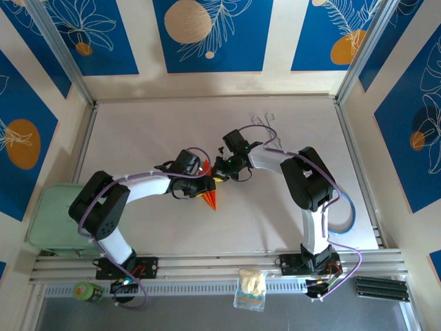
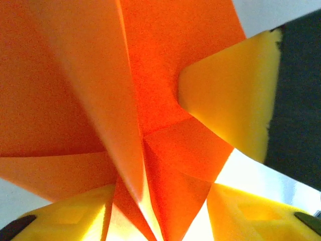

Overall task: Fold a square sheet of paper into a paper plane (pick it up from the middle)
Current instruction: Turn over a paper plane at the center of the table, then move the paper plane to the top-center of the table.

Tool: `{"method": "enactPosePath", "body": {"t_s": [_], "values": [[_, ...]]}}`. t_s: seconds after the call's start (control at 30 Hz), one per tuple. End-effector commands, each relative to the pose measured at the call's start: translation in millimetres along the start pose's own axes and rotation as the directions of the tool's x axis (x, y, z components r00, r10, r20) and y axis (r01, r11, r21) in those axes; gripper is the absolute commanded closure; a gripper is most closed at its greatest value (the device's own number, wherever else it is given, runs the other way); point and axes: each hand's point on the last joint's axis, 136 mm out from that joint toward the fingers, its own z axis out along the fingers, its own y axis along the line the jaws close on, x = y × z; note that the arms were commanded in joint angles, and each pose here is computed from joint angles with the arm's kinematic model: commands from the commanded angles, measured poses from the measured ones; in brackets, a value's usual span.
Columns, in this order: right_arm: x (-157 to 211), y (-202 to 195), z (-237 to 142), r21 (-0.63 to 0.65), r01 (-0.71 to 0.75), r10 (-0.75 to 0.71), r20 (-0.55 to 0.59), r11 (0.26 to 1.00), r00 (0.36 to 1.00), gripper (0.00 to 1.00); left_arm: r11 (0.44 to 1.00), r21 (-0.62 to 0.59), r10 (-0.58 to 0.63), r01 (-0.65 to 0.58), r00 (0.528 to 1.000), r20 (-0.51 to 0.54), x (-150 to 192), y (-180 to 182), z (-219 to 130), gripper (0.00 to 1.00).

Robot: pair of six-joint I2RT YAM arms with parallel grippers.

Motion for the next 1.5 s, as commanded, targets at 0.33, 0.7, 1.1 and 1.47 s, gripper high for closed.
{"method": "enactPosePath", "body": {"t_s": [0.33, 0.7, 1.1, 1.47], "values": [[-2.6, 12.9, -9.3, -0.004, 0.009, -0.009, 0.012, 1.0, 1.0, 0.97, 0.994, -0.098, -0.044, 0.047, 0.998, 0.037, -4.0, 11.6, -4.7, 0.63], [-1.6, 12.2, -8.0, 0.0, 0.011, -0.011, 0.009, 1.0, 1.0, 0.97, 0.995, -0.064, -0.071, 0.072, 0.997, 0.021, -4.5, 6.2, 2.0, 0.75], [-8.0, 9.8, -26.3, 0.029, 0.032, -0.034, 0.079, 0.999, 0.996, 0.75, 0.996, -0.082, -0.04, 0.043, 0.999, 0.03, -8.5, 5.1, -4.3, 0.92], [-33.3, -35.7, -90.8, 0.177, -0.024, -0.034, 0.319, 0.984, 0.947, 0.48, 0.919, -0.347, 0.177, -0.19, 0.982, -0.067, -21.5, 31.2, -40.1, 0.99]]}}
